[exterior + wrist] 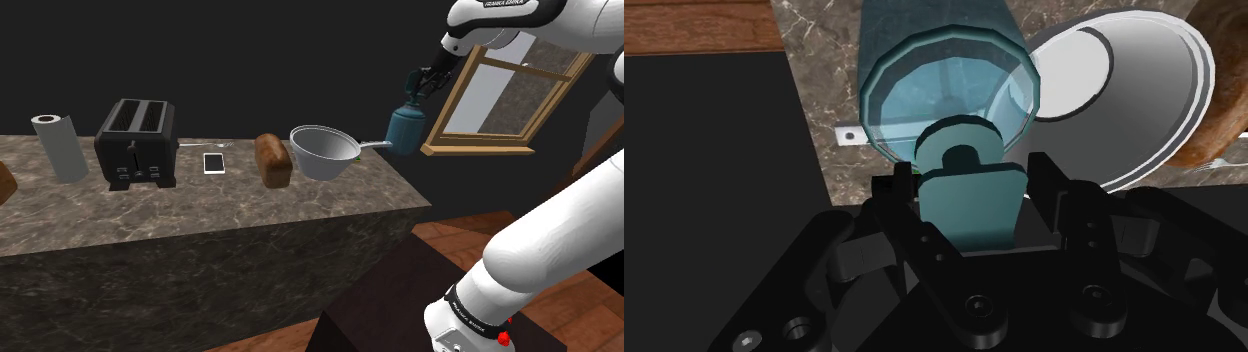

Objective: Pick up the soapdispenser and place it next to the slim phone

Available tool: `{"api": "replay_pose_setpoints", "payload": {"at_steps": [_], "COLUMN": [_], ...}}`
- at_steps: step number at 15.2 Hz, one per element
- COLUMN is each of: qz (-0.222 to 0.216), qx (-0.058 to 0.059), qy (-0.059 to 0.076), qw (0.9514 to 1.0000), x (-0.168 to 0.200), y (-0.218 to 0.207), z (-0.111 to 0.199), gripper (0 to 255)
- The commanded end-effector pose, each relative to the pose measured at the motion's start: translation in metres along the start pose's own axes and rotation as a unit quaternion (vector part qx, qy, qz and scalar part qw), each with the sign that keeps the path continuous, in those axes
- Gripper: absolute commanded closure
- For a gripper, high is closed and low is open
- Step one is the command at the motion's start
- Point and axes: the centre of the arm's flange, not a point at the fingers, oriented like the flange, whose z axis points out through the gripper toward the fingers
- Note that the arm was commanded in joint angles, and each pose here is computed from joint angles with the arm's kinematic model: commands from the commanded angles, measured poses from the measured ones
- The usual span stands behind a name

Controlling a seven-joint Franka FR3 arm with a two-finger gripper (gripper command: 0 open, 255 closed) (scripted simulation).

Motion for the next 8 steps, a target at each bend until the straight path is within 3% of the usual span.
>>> {"api": "replay_pose_setpoints", "payload": {"at_steps": [1,8], "qz": [0.0,0.0], "qx": [0.0,0.0], "qy": [0.0,0.0], "qw": [1.0,1.0], "x": [0.003,0.014], "y": [0.001,0.001], "z": [-0.012,-0.047], "gripper": [255,255]}}
